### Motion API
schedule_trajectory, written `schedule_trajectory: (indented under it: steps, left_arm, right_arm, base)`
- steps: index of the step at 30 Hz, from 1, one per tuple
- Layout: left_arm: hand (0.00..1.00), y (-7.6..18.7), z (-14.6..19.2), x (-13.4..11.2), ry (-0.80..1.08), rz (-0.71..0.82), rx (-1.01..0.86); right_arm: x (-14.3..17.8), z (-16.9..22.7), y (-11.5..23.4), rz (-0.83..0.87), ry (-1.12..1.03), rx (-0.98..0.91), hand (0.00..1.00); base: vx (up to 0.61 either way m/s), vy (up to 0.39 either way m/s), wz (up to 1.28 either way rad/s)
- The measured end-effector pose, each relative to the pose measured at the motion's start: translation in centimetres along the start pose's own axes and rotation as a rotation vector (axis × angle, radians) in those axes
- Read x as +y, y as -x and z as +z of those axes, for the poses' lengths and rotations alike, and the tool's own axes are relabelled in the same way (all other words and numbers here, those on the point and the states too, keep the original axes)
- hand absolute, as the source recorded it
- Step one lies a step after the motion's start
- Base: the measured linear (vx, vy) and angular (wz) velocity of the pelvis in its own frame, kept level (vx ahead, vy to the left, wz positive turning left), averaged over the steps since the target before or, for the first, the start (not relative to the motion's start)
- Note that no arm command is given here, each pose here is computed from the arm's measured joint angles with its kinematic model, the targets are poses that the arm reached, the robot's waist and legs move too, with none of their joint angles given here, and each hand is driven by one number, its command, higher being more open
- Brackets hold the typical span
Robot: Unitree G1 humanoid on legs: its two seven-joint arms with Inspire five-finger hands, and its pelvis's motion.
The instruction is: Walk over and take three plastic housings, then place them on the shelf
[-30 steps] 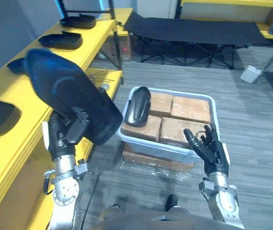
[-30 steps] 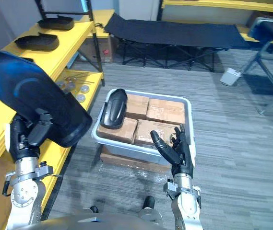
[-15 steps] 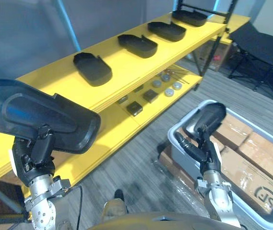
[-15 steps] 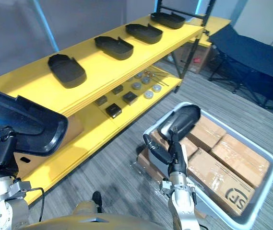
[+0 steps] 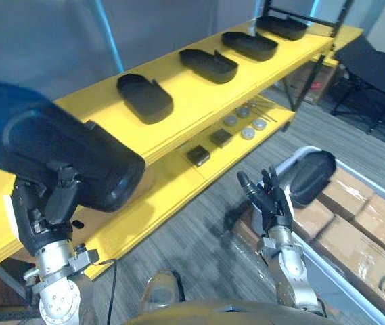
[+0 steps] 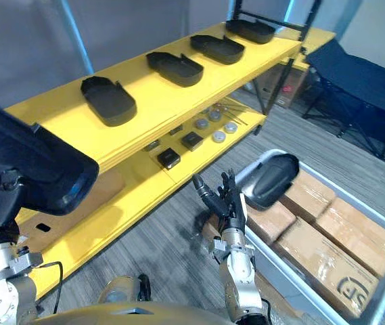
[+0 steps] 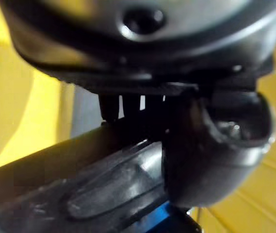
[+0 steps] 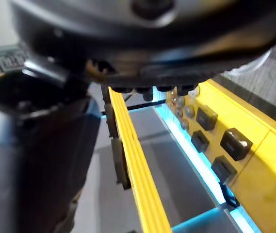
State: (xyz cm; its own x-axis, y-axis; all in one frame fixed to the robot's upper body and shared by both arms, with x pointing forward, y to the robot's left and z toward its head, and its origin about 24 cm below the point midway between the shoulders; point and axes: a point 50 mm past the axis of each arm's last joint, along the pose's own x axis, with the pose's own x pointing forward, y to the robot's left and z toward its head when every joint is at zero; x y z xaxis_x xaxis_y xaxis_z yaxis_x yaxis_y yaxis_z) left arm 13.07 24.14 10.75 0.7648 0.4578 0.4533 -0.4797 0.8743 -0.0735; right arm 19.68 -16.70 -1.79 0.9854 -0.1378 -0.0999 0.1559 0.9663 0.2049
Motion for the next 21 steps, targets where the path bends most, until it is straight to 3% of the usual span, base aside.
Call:
schedule_trajectory:
  steps: [6, 13, 18, 21]
  left_arm:
    - [0.00, -2.5, 1.4, -1.1, 0.096, 0.042, -0.172]
    - [0.00, -0.7, 0.3, -3.4, 0.194, -0.001, -0.074]
    - [0.00, -0.5, 0.3, -3.9, 0.250, -0.046, -0.070]
    - [0.00, -0.7, 0.6, -5.9, 0.368, -0.141, -0.084]
  right_arm:
    - [-0.1, 2.1, -0.5, 0.095, -0.025, -0.092, 1.00]
    - [1.3, 7.4, 0.2, 0.079, 0.037, -0.386, 1.00]
    - [1.7, 12.7, 1.4, -0.095, 0.220, -0.742, 1.00]
    - [-0.4, 16.5, 3.5, -0.238, 0.301, -0.977, 1.00]
  base:
    - [0.23, 0.047, 1.01]
    - [0.36, -0.133, 0.98]
    - [0.18, -0.119, 0.62]
    - [0.05, 0.000, 1.24]
